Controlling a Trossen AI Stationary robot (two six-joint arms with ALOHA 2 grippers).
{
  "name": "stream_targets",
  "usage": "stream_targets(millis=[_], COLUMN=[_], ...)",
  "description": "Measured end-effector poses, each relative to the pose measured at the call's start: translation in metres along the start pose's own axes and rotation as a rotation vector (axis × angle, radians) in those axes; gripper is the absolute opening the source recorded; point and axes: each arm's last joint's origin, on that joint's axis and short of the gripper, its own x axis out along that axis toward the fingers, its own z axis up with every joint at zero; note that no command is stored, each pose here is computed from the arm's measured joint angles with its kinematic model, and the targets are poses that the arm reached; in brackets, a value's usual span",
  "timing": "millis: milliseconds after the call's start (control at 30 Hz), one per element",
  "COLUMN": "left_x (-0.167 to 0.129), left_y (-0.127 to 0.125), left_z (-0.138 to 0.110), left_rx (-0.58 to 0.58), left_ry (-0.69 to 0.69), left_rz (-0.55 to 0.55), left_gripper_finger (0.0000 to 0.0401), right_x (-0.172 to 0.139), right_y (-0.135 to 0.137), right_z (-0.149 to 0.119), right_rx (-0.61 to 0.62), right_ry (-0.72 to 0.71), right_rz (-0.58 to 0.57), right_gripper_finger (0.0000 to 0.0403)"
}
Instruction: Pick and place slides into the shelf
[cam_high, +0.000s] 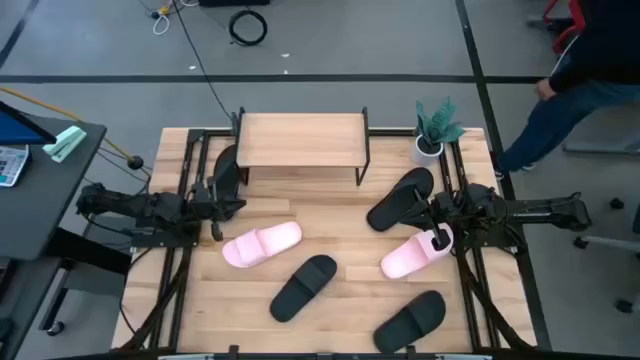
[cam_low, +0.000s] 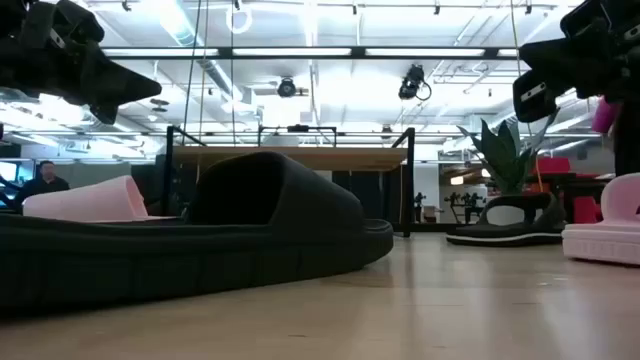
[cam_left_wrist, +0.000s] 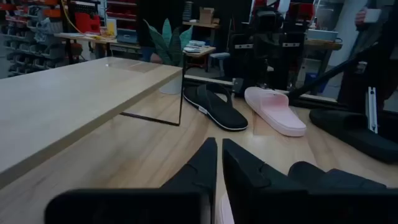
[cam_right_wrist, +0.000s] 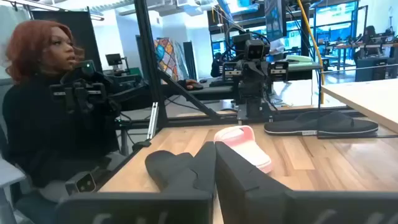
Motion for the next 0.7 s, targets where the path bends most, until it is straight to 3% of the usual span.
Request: stream_targets(millis=[700], left_x=[0.0000], left_y=[0.0000], left_z=[0.0000], left_rx=[0.000], left_ry=[0.000], left_rz=[0.000], left_gripper_finger=[0.0027], right_x=[0.0000], right_y=[0.0000], right_z=[0.0000], right_rx=[0.000], right_ry=[0.000], right_rz=[0.000], right_gripper_finger=[0.0014])
